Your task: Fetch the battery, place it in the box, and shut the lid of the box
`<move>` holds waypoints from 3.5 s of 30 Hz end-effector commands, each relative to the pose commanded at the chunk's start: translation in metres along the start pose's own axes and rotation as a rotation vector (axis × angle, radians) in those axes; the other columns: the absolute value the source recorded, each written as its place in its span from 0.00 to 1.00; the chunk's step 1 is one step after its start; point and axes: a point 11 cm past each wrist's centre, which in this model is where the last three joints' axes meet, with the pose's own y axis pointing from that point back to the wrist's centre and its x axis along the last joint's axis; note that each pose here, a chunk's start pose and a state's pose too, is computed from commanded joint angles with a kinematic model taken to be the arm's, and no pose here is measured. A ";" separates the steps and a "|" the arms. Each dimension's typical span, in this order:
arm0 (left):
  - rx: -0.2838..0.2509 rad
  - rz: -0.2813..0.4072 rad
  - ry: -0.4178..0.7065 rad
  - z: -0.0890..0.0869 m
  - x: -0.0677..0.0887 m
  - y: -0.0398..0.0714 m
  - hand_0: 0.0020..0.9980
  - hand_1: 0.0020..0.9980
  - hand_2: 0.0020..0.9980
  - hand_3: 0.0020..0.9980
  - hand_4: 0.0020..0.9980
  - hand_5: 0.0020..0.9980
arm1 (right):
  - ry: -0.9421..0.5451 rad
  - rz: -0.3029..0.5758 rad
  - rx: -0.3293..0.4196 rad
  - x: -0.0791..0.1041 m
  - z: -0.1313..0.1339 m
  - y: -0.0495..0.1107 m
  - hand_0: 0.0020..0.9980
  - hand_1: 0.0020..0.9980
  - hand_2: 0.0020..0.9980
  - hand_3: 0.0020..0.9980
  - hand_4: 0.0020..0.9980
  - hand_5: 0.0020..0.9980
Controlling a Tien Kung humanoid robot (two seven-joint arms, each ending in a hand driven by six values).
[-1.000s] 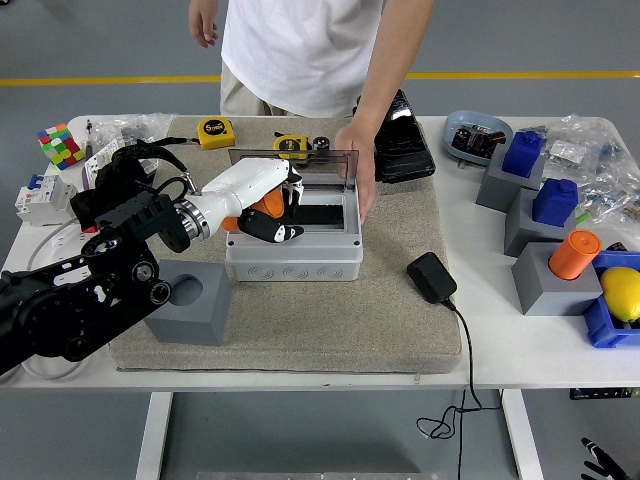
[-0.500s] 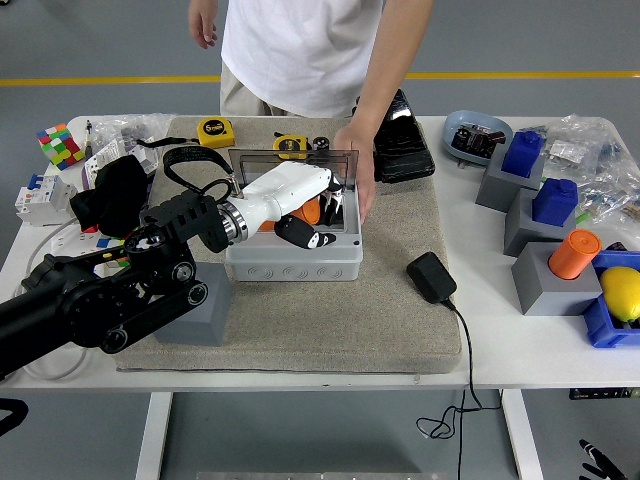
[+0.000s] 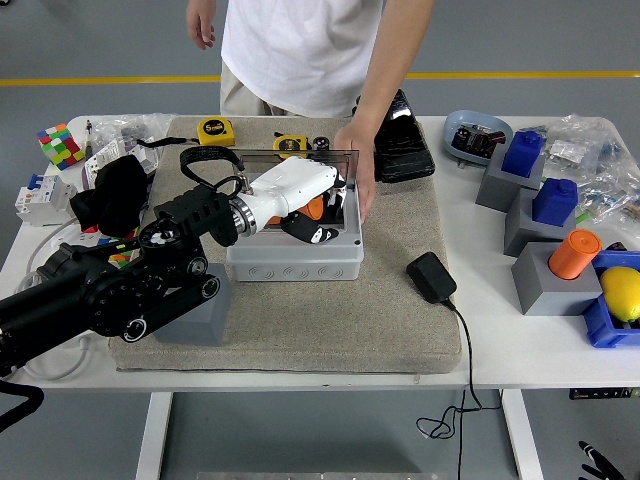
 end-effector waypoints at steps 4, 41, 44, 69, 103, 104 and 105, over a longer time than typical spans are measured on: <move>0.002 -0.003 -0.025 -0.001 -0.001 0.000 0.30 0.42 0.45 0.49 0.94 0.00 | 0.001 0.000 0.002 0.000 -0.001 0.000 0.62 0.68 0.67 0.55 0.92 0.49; -0.188 0.215 0.171 0.032 0.051 0.025 0.34 0.48 0.51 0.60 1.00 0.01 | -0.004 0.002 0.003 0.001 -0.001 0.000 0.62 0.68 0.67 0.55 0.92 0.49; -0.152 0.257 0.219 0.019 0.062 0.027 0.47 0.67 0.67 0.72 1.00 0.32 | -0.005 0.001 0.004 0.001 -0.002 0.000 0.62 0.68 0.67 0.55 0.92 0.49; 0.157 0.029 0.428 -0.035 0.020 0.049 0.75 0.86 0.83 0.85 1.00 1.00 | 0.001 0.003 0.005 0.003 -0.004 0.000 0.62 0.68 0.67 0.55 0.92 0.49; 0.157 0.392 0.849 -0.075 0.023 0.121 0.63 0.76 0.75 0.76 1.00 0.80 | -0.018 0.002 0.023 0.006 -0.011 0.001 0.62 0.68 0.67 0.55 0.92 0.49; 0.166 0.413 0.861 -0.079 0.025 0.123 0.63 0.76 0.75 0.76 1.00 0.80 | -0.018 0.002 0.024 0.006 -0.012 0.001 0.62 0.68 0.67 0.55 0.92 0.49; 0.174 0.429 0.873 -0.082 0.026 0.125 0.63 0.76 0.75 0.76 1.00 0.80 | -0.018 0.001 0.024 0.006 -0.012 0.001 0.62 0.68 0.67 0.55 0.92 0.49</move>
